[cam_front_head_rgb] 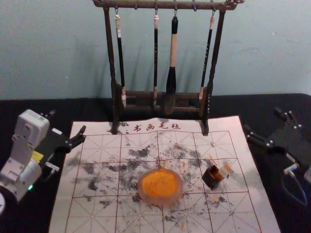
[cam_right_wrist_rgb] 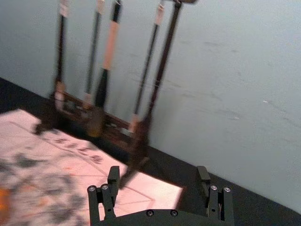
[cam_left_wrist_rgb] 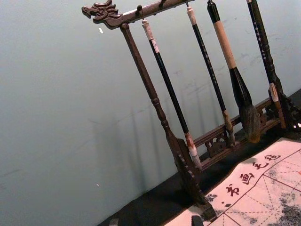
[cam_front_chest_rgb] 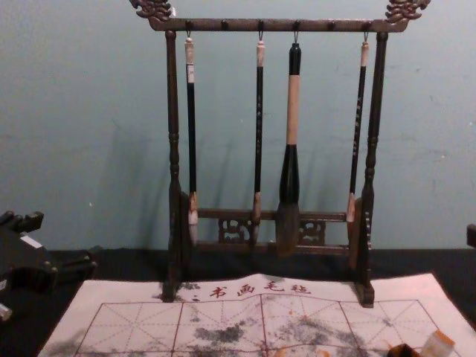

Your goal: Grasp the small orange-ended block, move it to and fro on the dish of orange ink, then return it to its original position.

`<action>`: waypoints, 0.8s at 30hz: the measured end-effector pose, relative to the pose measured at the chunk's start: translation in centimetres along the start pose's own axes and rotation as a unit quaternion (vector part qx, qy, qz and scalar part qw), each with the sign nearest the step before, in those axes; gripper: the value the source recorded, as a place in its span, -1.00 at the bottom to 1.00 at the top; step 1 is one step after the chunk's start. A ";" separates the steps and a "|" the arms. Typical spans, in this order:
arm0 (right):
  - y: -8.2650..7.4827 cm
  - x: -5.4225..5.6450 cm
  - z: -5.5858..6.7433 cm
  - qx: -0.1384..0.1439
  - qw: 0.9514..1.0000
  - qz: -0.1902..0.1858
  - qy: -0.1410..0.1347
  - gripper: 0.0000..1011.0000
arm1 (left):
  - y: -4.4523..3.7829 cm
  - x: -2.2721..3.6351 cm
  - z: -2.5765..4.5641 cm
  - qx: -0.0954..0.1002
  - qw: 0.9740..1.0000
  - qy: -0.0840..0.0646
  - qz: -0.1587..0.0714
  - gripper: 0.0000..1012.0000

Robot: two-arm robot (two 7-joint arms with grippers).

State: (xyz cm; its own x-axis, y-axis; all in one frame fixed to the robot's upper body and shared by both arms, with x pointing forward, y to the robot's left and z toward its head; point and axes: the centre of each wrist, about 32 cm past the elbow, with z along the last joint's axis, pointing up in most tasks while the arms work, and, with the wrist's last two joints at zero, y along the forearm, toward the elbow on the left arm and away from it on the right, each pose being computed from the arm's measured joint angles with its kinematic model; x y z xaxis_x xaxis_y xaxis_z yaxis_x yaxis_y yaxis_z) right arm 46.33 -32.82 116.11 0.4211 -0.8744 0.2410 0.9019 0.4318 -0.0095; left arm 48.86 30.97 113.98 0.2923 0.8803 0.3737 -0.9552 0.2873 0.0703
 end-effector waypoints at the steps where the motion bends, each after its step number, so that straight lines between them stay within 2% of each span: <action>1: -0.2 0.0 0.1 0.002 1.000 0.005 0.004 0.98 | 0.00 0.00 0.00 0.000 1.000 0.000 0.000 0.98; 7: -1.9 -0.6 0.3 0.007 0.998 0.053 0.031 0.98 | 0.00 0.00 0.00 0.000 1.000 0.000 0.000 0.98; 14: -3.0 -2.2 -0.1 -0.005 0.994 0.099 0.051 0.98 | 0.00 0.00 0.00 0.000 1.000 0.000 0.000 0.98; 24: -3.3 -3.6 -0.9 -0.038 0.989 0.124 0.077 0.98 | 0.00 0.00 0.00 0.000 1.000 0.000 0.000 0.98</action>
State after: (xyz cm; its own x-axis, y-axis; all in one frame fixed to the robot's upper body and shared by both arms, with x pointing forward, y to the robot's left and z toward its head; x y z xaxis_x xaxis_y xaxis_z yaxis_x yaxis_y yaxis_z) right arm 41.89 -31.28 114.42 0.6341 -0.7700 0.0713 0.7716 0.6239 -0.1242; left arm 48.86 30.97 113.98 0.2923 0.8803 0.3737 -0.9552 0.2873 0.0703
